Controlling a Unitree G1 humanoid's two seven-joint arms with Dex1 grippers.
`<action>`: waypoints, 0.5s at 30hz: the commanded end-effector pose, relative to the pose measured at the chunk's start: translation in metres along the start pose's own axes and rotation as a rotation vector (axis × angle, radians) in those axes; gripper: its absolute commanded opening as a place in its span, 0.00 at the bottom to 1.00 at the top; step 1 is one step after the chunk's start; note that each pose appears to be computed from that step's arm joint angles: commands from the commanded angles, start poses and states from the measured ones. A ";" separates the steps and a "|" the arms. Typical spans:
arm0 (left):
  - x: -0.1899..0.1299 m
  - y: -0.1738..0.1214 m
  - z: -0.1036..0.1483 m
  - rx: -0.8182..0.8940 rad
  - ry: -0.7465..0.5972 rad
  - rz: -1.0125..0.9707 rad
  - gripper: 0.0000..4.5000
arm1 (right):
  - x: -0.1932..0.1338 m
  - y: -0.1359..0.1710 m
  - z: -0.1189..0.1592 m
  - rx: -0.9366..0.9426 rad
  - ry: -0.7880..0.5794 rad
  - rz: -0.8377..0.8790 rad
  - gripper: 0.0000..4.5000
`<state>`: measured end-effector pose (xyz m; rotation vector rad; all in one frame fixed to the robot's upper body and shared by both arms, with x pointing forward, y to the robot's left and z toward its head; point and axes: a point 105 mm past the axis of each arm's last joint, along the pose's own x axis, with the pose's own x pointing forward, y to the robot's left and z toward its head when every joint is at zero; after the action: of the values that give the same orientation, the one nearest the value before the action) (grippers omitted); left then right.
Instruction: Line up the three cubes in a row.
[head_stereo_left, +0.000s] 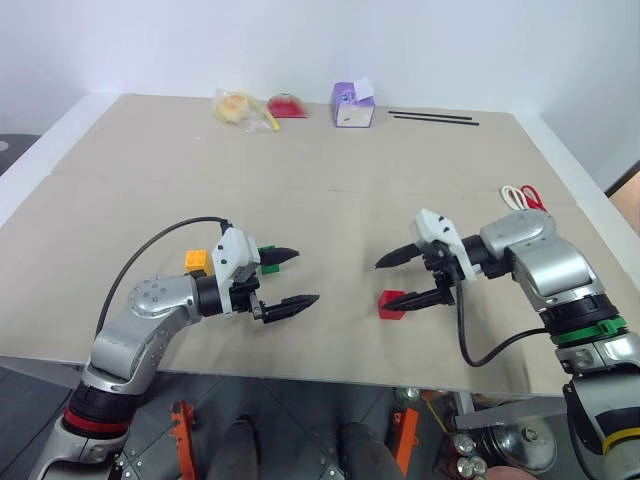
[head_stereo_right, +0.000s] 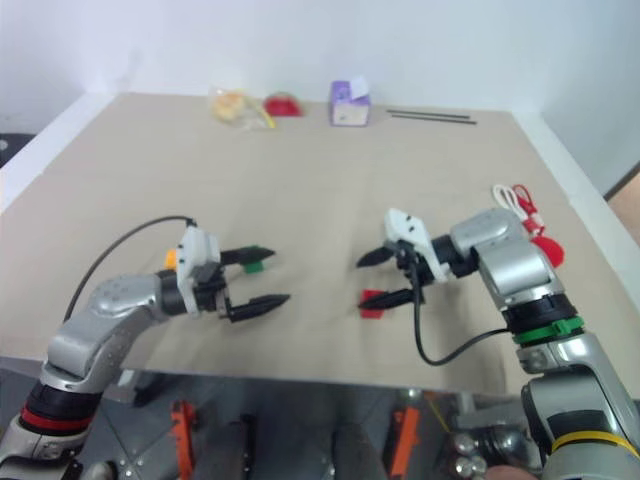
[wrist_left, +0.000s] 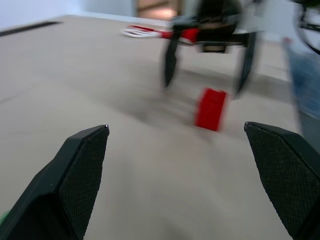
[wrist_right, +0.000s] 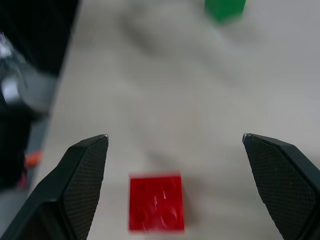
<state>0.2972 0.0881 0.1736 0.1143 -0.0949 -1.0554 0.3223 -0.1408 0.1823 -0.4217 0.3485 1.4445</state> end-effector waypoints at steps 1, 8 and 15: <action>-0.008 0.034 0.014 0.025 -0.048 0.340 1.00 | -0.006 0.000 0.050 0.009 -0.216 -0.046 0.99; -0.018 0.064 0.028 -0.027 -0.134 0.769 1.00 | 0.002 0.008 0.058 0.015 -0.255 -0.047 0.99; -0.005 0.046 0.007 -0.071 -0.067 0.799 1.00 | 0.008 0.004 0.052 -0.019 -0.219 -0.061 0.99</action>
<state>0.3395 0.1180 0.1761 -0.0455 -0.1055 -0.2592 0.3202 -0.1092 0.2187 -0.2601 0.1743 1.4070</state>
